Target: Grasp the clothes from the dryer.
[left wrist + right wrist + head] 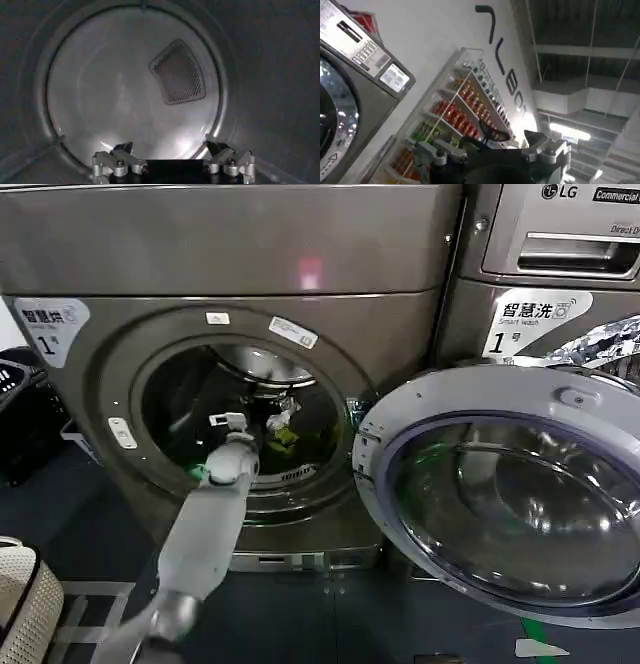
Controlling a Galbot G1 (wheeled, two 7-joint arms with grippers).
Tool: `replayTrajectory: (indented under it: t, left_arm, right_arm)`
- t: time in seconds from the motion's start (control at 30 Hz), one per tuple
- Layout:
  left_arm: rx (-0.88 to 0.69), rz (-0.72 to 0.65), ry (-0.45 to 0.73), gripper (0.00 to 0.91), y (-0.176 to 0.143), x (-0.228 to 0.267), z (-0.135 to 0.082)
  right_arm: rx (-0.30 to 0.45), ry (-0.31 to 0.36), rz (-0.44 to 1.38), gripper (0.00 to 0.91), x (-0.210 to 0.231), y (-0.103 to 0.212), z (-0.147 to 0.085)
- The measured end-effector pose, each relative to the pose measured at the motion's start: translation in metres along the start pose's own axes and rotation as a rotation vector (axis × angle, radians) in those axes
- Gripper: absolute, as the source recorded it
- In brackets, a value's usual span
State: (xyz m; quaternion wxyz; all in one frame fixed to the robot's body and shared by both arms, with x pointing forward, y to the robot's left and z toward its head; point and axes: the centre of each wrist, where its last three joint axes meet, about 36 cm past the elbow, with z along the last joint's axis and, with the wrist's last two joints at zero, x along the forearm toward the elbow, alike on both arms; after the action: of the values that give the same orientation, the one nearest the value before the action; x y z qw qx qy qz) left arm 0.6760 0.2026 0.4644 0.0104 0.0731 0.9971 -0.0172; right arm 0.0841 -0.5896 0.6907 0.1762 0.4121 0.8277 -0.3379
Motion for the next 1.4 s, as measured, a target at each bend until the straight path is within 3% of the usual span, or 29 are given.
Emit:
replayTrajectory:
  t: [0.3,0.6,0.93,1.4]
  left_arm:
    - [-0.033,0.013,0.097,0.907,0.021,-0.035,0.004]
    - [-0.175,0.233,0.23,0.907,0.033,-0.062,0.0]
    - [-0.571,0.467,0.414,0.907,0.046,-0.077,-0.001]
    - [-1.052,0.668,0.633,0.907,0.051,-0.086,-0.009]
  right_arm:
    - [-0.01,-0.001,-0.009,0.907,-0.002,0.004,0.002]
    - [-0.011,-0.002,-0.012,0.907,-0.006,0.005,0.004]
    - [-0.013,0.001,-0.014,0.907,-0.008,0.007,0.008]
    - [-0.013,0.005,-0.014,0.907,-0.008,0.007,0.01]
